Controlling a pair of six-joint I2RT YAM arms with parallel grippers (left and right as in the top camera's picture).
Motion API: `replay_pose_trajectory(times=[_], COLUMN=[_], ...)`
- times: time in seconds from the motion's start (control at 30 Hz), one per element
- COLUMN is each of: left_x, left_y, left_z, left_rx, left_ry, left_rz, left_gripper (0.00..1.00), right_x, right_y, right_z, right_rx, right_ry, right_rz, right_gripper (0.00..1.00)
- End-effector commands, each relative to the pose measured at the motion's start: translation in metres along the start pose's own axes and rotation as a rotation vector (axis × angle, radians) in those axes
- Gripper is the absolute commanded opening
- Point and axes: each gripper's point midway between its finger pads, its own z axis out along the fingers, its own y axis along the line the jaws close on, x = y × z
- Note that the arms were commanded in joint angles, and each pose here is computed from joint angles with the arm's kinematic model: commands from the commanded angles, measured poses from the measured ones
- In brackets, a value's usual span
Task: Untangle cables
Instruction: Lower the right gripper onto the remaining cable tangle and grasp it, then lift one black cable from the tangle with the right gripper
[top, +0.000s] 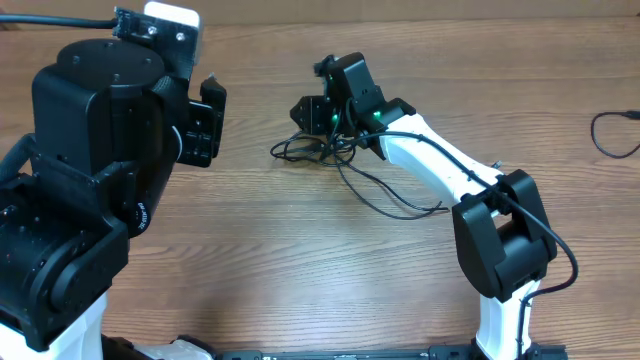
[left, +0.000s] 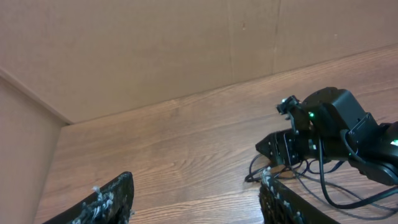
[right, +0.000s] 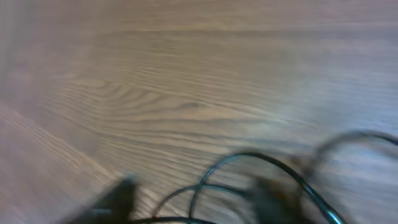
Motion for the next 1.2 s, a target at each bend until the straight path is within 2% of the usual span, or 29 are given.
replay_pose_trajectory(times=[0.0,0.17,0.43,0.57,0.6,0.63,0.67,0.77,0.9,1.07,1.17], left_x=[0.0,0.0,0.0,0.0,0.0,0.0,0.0,0.0,0.0,0.0,0.0], left_y=[0.003,0.002,0.002,0.002,0.002,0.002,0.002,0.002,0.002,0.002,0.005], left_z=[-0.007,-0.007,-0.007,-0.007,-0.007,-0.007,-0.007,-0.007,-0.007,-0.005,-0.001], left_rx=[0.003,0.006,0.008,0.01,0.01,0.01,0.01,0.009,0.009,0.003,-0.024], left_ry=[-0.013,-0.01,-0.01,-0.01,-0.01,-0.01,-0.01,-0.01,-0.011,-0.007,0.002], left_rz=[-0.026,-0.029,-0.04,-0.04,-0.04,-0.04,-0.04,-0.04,-0.04,-0.038,-0.033], left_gripper=[0.64,0.63,0.63,0.63,0.64,0.64,0.64,0.64,0.64,0.64,0.67], right_x=[0.001,0.002,0.017,0.035,0.038,0.041,0.042,0.036,-0.005,-0.078,-0.117], right_y=[-0.032,-0.042,-0.063,-0.077,-0.079,-0.081,-0.081,-0.069,-0.032,0.043,0.09], right_z=[0.005,0.004,0.021,0.038,0.041,0.044,0.045,0.042,0.009,-0.086,-0.163], right_rx=[0.152,0.207,0.273,0.305,0.31,0.312,0.31,0.259,0.164,0.002,-0.084], right_ry=[-0.03,-0.053,-0.033,0.013,0.023,0.033,0.039,0.045,-0.038,-0.223,-0.354], right_rz=[0.203,0.312,0.363,0.355,0.343,0.316,0.296,0.259,0.196,0.034,-0.068], right_gripper=[0.75,0.93,0.91,0.95,0.81,0.48,0.06,0.04,0.04,0.04,0.04])
